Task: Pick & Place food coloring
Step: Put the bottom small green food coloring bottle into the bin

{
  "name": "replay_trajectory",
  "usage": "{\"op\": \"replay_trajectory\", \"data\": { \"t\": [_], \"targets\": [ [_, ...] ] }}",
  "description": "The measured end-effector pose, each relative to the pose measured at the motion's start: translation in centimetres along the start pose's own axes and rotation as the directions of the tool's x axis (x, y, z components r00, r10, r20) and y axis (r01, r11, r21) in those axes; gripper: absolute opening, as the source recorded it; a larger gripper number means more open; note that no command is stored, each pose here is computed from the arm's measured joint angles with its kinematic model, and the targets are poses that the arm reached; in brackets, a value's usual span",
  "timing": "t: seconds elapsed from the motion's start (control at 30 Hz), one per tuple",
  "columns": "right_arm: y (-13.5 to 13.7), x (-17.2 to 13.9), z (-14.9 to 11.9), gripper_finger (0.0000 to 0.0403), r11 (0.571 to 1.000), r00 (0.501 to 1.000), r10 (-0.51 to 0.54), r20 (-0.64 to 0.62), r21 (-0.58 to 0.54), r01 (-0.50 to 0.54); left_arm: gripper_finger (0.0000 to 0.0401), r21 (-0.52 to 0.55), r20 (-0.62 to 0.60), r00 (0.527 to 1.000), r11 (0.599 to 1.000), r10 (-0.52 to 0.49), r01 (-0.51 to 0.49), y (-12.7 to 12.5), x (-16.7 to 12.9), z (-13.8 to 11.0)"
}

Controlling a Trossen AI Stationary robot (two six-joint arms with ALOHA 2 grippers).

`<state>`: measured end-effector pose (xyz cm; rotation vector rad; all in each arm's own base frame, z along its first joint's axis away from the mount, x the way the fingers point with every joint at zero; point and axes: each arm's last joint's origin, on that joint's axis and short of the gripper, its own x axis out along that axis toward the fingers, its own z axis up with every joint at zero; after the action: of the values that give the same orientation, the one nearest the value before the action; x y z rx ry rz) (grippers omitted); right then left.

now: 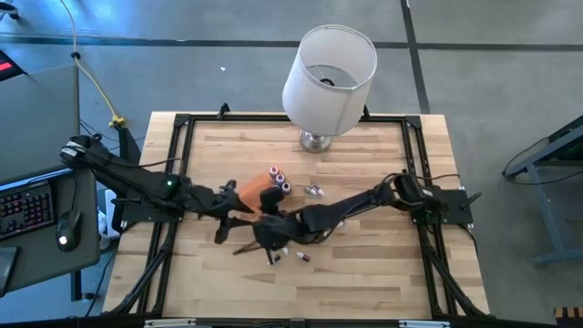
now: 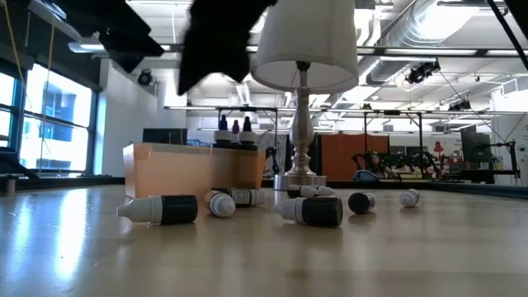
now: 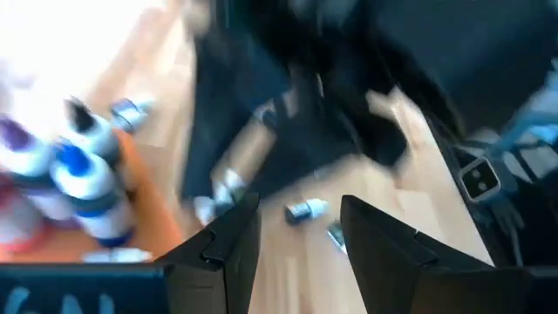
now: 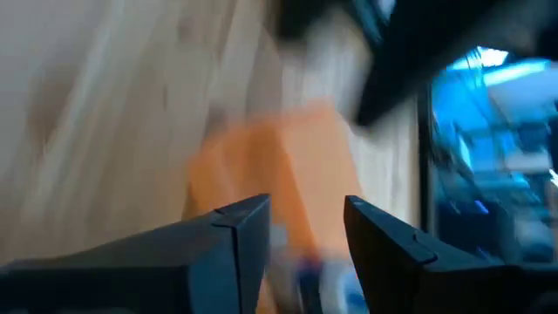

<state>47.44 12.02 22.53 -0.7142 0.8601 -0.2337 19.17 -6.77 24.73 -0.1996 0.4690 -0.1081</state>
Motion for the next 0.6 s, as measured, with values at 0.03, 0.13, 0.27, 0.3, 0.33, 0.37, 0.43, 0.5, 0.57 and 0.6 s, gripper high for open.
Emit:
{"op": "replay_trajectory", "data": {
  "t": [0.03, 0.13, 0.27, 0.3, 0.33, 0.37, 0.43, 0.5, 0.57, 0.6],
  "targets": [
    [0.1, -0.7, -0.2, 0.0139, 1.0, 0.999, -0.006, -0.052, -0.022, 0.005, 0.0159, -0.008, -0.015, 1.0, 1.0, -0.016, 0.016, -0.2, 0.5, -0.2],
    [0.0, -2.6, -1.0, 0.0132, 0.999, 0.98, 0.002, -0.199, -0.031, -0.008, 0.0159, 0.002, -0.044, 0.998, 0.999, -0.048, 0.048, -1.3, 2.1, -0.9],
    [-0.6, -4.5, -3.1, 0.0124, 0.999, 0.908, 0.017, -0.419, 0.05, 0.004, 0.0159, 0.044, -0.048, 0.996, 0.996, -0.074, 0.076, -3.0, 4.0, -2.0],
    [-0.8, -4.7, -3.7, 0.0122, 0.996, 0.883, 0.002, -0.469, 0.081, 0.04, 0.0159, 0.048, -0.044, 0.997, 0.996, -0.067, 0.069, -3.3, 4.4, -2.3],
    [-1.0, -5.0, -4.2, 0.0121, 0.992, 0.86, -0.018, -0.509, 0.1, 0.08, 0.0159, 0.051, -0.038, 0.997, 0.997, -0.062, 0.064, -3.7, 4.7, -2.5],
    [-1.1, -5.2, -4.9, 0.0119, 0.988, 0.84, -0.038, -0.541, 0.106, 0.113, 0.0159, 0.051, -0.034, 0.998, 0.997, -0.054, 0.056, -3.9, 5.0, -2.8],
    [-1.0, -5.6, -6.1, 0.0116, 0.983, 0.815, -0.067, -0.575, 0.1, 0.151, 0.0159, 0.026, -0.022, 0.999, 0.999, -0.044, 0.044, -4.5, 5.6, -3.2],
    [-0.7, -5.9, -7.3, 0.0114, 0.984, 0.805, -0.06, -0.591, 0.098, 0.145, 0.0159, -0.009, -0.023, 0.999, 0.999, -0.046, 0.046, -5.0, 6.1, -3.8],
    [-0.4, -6.1, -8.6, 0.0114, 0.982, 0.811, -0.014, -0.584, 0.145, 0.122, 0.0159, -0.043, -0.028, 0.998, 0.997, -0.057, 0.056, -5.5, 6.7, -4.4],
    [-0.2, -6.3, -9.3, 0.0114, 0.978, 0.819, 0.018, -0.573, 0.181, 0.105, 0.0159, -0.06, -0.028, 0.998, 0.996, -0.062, 0.06, -5.7, 7.1, -4.7]
  ]
}}
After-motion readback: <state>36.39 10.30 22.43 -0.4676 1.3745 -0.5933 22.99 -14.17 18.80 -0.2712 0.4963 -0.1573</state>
